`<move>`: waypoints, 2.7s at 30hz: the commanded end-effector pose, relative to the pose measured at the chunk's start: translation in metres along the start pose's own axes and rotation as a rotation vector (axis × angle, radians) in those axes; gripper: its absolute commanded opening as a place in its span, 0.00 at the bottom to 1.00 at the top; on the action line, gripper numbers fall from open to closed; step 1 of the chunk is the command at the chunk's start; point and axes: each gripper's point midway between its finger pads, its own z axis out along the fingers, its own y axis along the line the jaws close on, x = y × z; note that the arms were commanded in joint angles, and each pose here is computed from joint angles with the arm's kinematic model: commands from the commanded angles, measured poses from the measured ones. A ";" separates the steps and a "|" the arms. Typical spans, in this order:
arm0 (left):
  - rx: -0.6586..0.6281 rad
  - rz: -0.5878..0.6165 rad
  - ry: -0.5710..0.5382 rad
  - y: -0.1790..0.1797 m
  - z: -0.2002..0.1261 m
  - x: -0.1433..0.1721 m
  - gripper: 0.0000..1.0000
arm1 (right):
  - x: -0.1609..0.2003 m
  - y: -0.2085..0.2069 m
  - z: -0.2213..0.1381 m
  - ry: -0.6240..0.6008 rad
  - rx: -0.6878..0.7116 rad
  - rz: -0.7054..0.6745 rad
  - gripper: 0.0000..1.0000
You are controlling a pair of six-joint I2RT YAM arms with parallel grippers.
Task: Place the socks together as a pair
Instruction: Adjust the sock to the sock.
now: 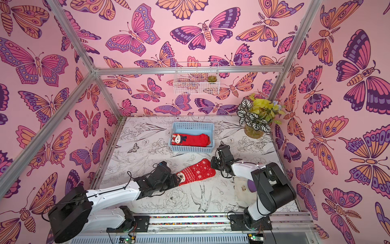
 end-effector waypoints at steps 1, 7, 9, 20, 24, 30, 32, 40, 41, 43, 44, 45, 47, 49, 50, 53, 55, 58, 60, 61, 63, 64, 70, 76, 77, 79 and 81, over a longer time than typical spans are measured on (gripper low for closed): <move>0.020 -0.002 -0.010 -0.009 0.000 -0.004 0.54 | -0.006 0.006 0.000 -0.013 -0.030 0.009 0.21; -0.025 -0.002 0.007 0.002 0.009 0.001 0.53 | -0.004 0.008 0.000 -0.006 -0.044 0.010 0.17; -0.024 -0.003 0.003 0.001 0.008 0.000 0.53 | -0.002 0.008 0.001 -0.002 -0.044 0.011 0.17; -0.010 -0.007 -0.015 -0.002 0.009 -0.004 0.53 | 0.003 -0.003 0.001 0.008 0.004 0.021 0.24; 0.036 -0.024 -0.036 -0.007 0.010 -0.006 0.54 | 0.010 -0.008 0.007 0.029 0.007 0.037 0.23; 0.059 -0.023 -0.055 -0.014 0.008 -0.011 0.53 | 0.012 -0.006 0.007 0.037 -0.003 0.037 0.20; 0.059 -0.025 -0.059 -0.014 0.008 -0.012 0.52 | 0.011 -0.005 0.006 0.029 -0.008 0.032 0.19; 0.032 -0.039 -0.051 -0.004 0.011 -0.008 0.44 | 0.006 0.007 -0.003 -0.008 -0.030 -0.015 0.10; 0.032 -0.041 -0.053 -0.004 0.011 -0.008 0.42 | 0.006 0.008 -0.004 -0.015 -0.025 -0.022 0.09; 0.032 -0.041 -0.057 -0.004 0.010 -0.009 0.39 | 0.004 0.007 -0.007 -0.026 -0.011 -0.038 0.08; 0.032 -0.041 -0.059 -0.003 0.010 -0.009 0.37 | 0.004 0.006 -0.009 -0.032 -0.001 -0.044 0.08; 0.033 -0.041 -0.061 -0.004 0.010 -0.009 0.36 | 0.003 0.006 -0.010 -0.037 0.004 -0.047 0.09; 0.029 -0.041 -0.061 -0.003 0.010 -0.009 0.33 | 0.002 0.005 -0.011 -0.045 0.007 -0.051 0.09; 0.030 -0.042 -0.062 -0.003 0.010 -0.010 0.31 | 0.002 0.007 -0.011 -0.046 -0.005 -0.052 0.08; 0.030 -0.042 -0.061 -0.002 0.010 -0.009 0.30 | 0.003 0.008 -0.011 -0.042 -0.011 -0.053 0.08; 0.028 -0.042 -0.057 -0.002 0.010 -0.008 0.29 | 0.003 0.007 -0.010 -0.038 -0.003 -0.055 0.12; 0.026 -0.042 -0.057 -0.001 0.010 -0.008 0.28 | 0.003 0.006 -0.010 -0.035 0.006 -0.058 0.15; 0.026 -0.042 -0.056 -0.001 0.010 -0.008 0.28 | 0.003 0.006 -0.009 -0.036 0.008 -0.061 0.16; 0.027 -0.042 -0.056 -0.001 0.010 -0.008 0.28 | 0.003 0.007 -0.010 -0.036 0.009 -0.064 0.16; 0.028 -0.042 -0.055 -0.002 0.010 -0.008 0.28 | 0.003 0.007 -0.010 -0.037 0.010 -0.066 0.16; 0.027 -0.042 -0.055 -0.001 0.010 -0.008 0.28 | 0.003 0.007 -0.010 -0.040 0.022 -0.073 0.19; 0.025 -0.042 -0.054 -0.001 0.011 -0.008 0.28 | 0.003 0.006 -0.010 -0.041 0.030 -0.074 0.22; 0.024 -0.042 -0.048 -0.001 0.012 -0.007 0.27 | 0.002 0.005 -0.014 -0.060 0.056 -0.097 0.24; 0.020 -0.043 -0.047 0.000 0.012 -0.006 0.27 | 0.004 0.007 -0.012 -0.048 0.053 -0.101 0.22; 0.020 -0.043 -0.046 0.000 0.013 -0.006 0.27 | 0.004 0.007 -0.011 -0.047 0.052 -0.098 0.22; 0.020 -0.043 -0.046 0.000 0.013 -0.006 0.27 | 0.005 0.006 -0.009 -0.040 0.056 -0.094 0.23; 0.021 -0.044 -0.047 0.000 0.013 -0.007 0.27 | 0.006 0.003 -0.008 -0.035 0.070 -0.091 0.23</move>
